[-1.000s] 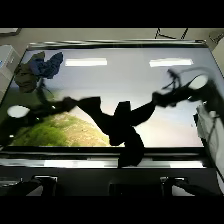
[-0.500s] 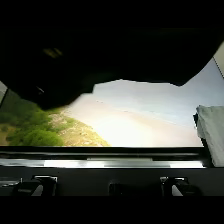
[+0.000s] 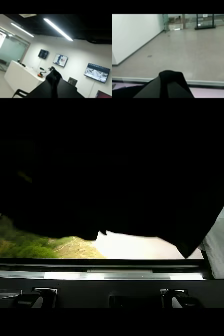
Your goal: Fold the clothes and pants, and hang the long-sleeved shirts on hangers.
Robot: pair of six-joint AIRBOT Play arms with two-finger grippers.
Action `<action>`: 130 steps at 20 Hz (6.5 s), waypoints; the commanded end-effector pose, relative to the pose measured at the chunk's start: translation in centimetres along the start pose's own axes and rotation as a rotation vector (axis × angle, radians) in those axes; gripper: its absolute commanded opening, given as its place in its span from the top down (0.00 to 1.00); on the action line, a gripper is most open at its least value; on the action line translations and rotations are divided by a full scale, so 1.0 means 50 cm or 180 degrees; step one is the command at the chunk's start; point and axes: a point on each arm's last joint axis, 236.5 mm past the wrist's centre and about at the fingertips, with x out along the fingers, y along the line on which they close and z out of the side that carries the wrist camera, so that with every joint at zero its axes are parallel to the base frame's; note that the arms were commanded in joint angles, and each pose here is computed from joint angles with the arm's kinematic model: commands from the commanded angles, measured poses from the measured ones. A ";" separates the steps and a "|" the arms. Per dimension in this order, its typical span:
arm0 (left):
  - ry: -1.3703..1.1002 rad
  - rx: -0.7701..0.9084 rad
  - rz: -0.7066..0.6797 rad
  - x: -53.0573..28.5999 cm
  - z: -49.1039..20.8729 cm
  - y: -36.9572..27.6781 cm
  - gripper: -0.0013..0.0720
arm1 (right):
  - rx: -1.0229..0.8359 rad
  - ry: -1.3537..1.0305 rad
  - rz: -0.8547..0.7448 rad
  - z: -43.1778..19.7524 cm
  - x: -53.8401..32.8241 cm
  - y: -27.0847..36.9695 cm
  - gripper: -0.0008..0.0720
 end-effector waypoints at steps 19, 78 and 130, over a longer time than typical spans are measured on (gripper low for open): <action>0.3648 -0.1853 0.1640 -0.114 -0.893 0.644 0.17 | 0.2067 0.3616 -0.0986 -0.965 0.302 -0.384 0.28; 0.0581 0.1447 0.0082 0.000 0.079 -0.097 0.96 | -0.0328 0.0118 -0.0623 0.060 -0.090 -0.085 0.93; 0.4911 -0.1004 0.2624 -0.456 -0.988 0.716 0.96 | 0.1163 0.4924 -0.1152 -1.177 0.076 -0.339 0.93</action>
